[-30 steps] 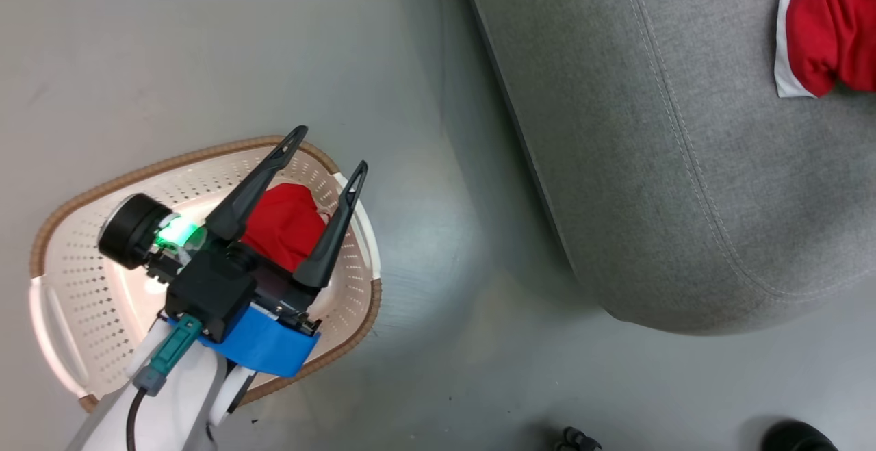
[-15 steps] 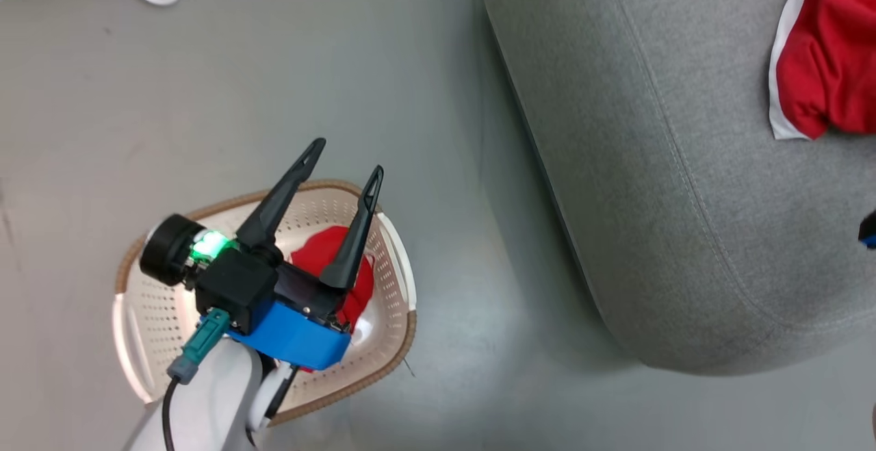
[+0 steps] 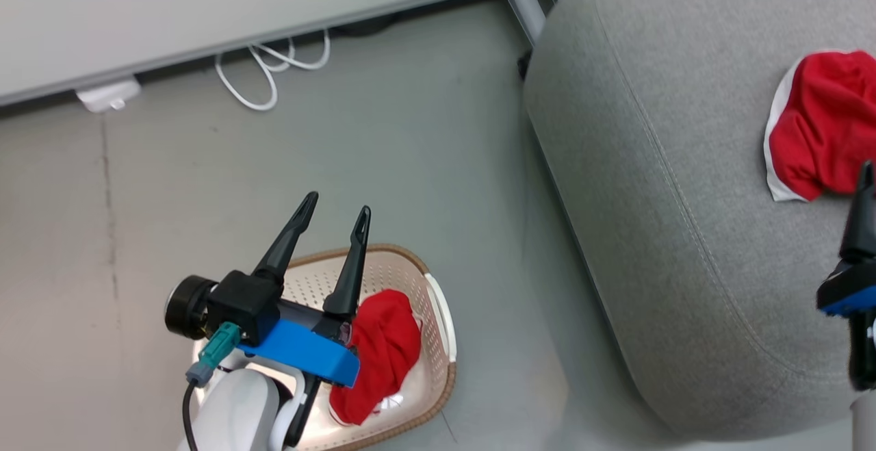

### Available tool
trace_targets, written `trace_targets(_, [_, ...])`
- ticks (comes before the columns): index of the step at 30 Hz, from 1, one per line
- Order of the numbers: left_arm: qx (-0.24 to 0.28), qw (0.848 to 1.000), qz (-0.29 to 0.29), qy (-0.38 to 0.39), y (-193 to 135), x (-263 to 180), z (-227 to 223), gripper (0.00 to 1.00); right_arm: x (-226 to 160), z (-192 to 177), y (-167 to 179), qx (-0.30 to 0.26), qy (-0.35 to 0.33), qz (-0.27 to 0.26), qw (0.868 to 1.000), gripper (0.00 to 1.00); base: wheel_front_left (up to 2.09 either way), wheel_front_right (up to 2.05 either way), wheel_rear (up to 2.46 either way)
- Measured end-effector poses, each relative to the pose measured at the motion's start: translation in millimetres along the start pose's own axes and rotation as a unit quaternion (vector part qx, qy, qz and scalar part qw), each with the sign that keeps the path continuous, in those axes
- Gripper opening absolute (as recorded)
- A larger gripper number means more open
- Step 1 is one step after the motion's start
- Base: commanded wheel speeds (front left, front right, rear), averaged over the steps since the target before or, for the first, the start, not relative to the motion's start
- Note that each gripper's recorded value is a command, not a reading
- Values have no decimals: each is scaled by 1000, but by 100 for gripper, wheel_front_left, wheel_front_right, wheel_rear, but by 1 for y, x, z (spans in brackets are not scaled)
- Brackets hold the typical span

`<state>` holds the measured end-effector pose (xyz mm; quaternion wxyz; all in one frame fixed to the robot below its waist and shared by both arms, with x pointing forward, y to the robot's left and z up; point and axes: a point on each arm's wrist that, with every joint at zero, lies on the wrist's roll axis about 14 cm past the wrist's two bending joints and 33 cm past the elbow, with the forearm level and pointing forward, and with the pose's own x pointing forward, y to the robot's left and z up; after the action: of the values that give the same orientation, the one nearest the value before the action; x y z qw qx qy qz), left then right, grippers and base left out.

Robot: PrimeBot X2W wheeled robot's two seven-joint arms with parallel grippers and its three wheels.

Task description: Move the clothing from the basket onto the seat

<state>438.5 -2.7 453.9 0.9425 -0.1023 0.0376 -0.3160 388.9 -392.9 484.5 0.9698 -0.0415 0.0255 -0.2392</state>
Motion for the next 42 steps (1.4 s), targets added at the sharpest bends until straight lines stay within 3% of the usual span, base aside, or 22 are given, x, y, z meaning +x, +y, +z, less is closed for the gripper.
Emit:
trace_targets(12, [-7,994,106,-33,29,-55,30,100,-44,22,67,14,-42,108,993,100,0,0,0])
trace_targets(29, [-1,967,254,-35,85,-147,30,100,-94,30,173,44,-47,260,964,100,0,0,0])
trace_targets(42, [5,959,282,-27,93,-169,25,100,-106,44,197,49,-58,294,953,100,0,0,0])
